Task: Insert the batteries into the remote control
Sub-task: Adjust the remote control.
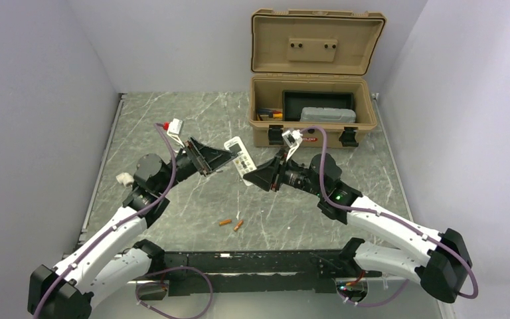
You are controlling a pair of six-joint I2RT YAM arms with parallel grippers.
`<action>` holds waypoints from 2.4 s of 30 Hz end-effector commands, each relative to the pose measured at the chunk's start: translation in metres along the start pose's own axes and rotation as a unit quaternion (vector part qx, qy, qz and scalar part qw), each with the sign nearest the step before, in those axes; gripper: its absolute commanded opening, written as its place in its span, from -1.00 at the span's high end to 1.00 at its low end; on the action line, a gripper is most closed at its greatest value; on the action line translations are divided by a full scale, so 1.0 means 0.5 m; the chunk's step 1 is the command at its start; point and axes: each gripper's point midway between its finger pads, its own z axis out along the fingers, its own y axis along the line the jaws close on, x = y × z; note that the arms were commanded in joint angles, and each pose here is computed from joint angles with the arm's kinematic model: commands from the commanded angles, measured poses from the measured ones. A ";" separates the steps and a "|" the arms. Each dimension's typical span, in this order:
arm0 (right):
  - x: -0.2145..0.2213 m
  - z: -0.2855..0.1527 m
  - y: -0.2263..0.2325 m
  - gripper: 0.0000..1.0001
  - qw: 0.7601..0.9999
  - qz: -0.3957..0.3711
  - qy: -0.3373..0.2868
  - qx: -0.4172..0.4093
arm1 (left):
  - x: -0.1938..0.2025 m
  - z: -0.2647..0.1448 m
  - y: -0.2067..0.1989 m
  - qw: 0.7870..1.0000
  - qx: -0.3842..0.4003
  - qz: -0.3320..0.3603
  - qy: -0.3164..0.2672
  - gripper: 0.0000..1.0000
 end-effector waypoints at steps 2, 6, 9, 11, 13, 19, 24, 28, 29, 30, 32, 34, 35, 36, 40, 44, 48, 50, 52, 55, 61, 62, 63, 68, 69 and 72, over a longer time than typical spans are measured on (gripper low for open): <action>-0.096 -0.036 -0.037 1.00 0.987 -0.100 -0.052 0.113 | -0.038 -0.004 -0.033 0.999 -0.018 0.019 -0.030 -0.79; -0.134 -0.061 -0.072 1.00 0.964 -0.179 -0.033 0.194 | -0.058 -0.004 -0.021 0.996 -0.080 -0.010 -0.041 -0.99; -0.139 -0.066 -0.094 1.00 0.938 -0.246 0.003 0.244 | -0.078 0.006 -0.026 0.990 -0.134 -0.034 -0.035 -0.99; -0.138 -0.065 -0.099 1.00 0.913 -0.303 0.023 0.273 | -0.090 0.014 -0.035 0.986 -0.160 -0.040 -0.034 -0.99; -0.145 -0.068 -0.103 1.00 0.879 -0.363 0.035 0.307 | -0.101 0.020 -0.047 0.983 -0.173 -0.045 -0.039 -0.99; -0.189 -0.096 -0.092 1.00 0.818 -0.433 0.022 0.378 | -0.107 0.038 -0.073 0.979 -0.199 -0.042 -0.029 -0.99; -0.189 -0.103 -0.063 1.00 0.773 -0.484 0.031 0.409 | -0.079 0.041 -0.062 0.967 -0.253 -0.035 -0.013 -0.99; -0.161 -0.088 -0.042 1.00 0.729 -0.539 0.054 0.420 | -0.063 0.057 -0.050 0.963 -0.265 -0.042 -0.011 -0.99; -0.156 -0.083 -0.035 1.00 0.723 -0.545 0.053 0.421 | -0.060 0.063 -0.049 0.964 -0.263 -0.043 -0.011 -0.99; -0.156 -0.082 -0.030 1.00 0.718 -0.549 0.052 0.424 | -0.059 0.069 -0.050 0.964 -0.261 -0.044 -0.010 -0.99; -0.154 -0.078 -0.016 1.00 0.718 -0.552 0.044 0.423 | -0.057 0.079 -0.056 0.965 -0.258 -0.040 -0.005 -0.97; -0.150 -0.075 -0.003 1.00 0.722 -0.552 0.041 0.414 | -0.050 0.083 -0.052 0.963 -0.266 -0.037 0.005 -0.86; -0.148 -0.072 0.001 1.00 0.725 -0.552 0.040 0.411 | -0.047 0.086 -0.051 0.963 -0.266 -0.035 0.008 -0.74; -0.146 -0.071 0.003 1.00 0.724 -0.553 0.041 0.410 | -0.046 0.088 -0.049 0.964 -0.265 -0.034 0.007 -0.62; -0.130 -0.065 -0.001 1.00 0.715 -0.564 0.053 0.409 | -0.038 0.088 -0.043 0.965 -0.261 -0.035 0.008 -0.13; -0.122 -0.058 -0.003 1.00 0.712 -0.566 0.054 0.411 | -0.032 0.083 -0.041 0.965 -0.258 -0.039 0.009 0.32; -0.106 -0.044 0.002 1.00 0.716 -0.573 0.071 0.393 | -0.029 0.075 -0.036 0.964 -0.262 -0.044 0.007 0.94; -0.099 -0.034 0.015 0.98 0.725 -0.571 0.073 0.377 | -0.027 0.074 -0.033 0.964 -0.262 -0.044 0.007 1.00; -0.091 -0.025 0.029 0.67 0.743 -0.560 0.073 0.359 | -0.026 0.074 -0.030 0.964 -0.261 -0.041 0.007 1.00; -0.081 -0.014 0.058 -0.32 0.783 -0.529 0.069 0.319 | -0.024 0.074 -0.027 0.965 -0.260 -0.034 0.009 1.00; -0.093 -0.025 0.154 -0.77 0.873 -0.447 0.015 0.193 | -0.030 0.059 0.004 0.961 -0.277 -0.004 -0.004 1.00; -0.100 -0.031 0.169 -0.80 0.885 -0.431 0.002 0.177 | -0.030 0.053 0.011 0.960 -0.281 0.001 -0.007 1.00; -0.108 -0.038 0.182 -0.84 0.895 -0.414 -0.012 0.165 | -0.028 0.049 0.018 0.959 -0.282 0.008 -0.007 1.00; -0.152 -0.090 0.179 -0.98 0.924 -0.331 -0.073 0.177 | -0.017 0.040 0.007 0.977 -0.204 0.064 0.004 1.00; -0.155 -0.098 0.176 -0.98 0.931 -0.312 -0.077 0.173 | -0.013 0.039 0.000 0.981 -0.178 0.073 0.004 1.00; -0.171 -0.118 0.157 -0.98 0.956 -0.231 -0.091 0.154 | -0.005 0.027 -0.008 0.989 -0.121 0.084 0.002 1.00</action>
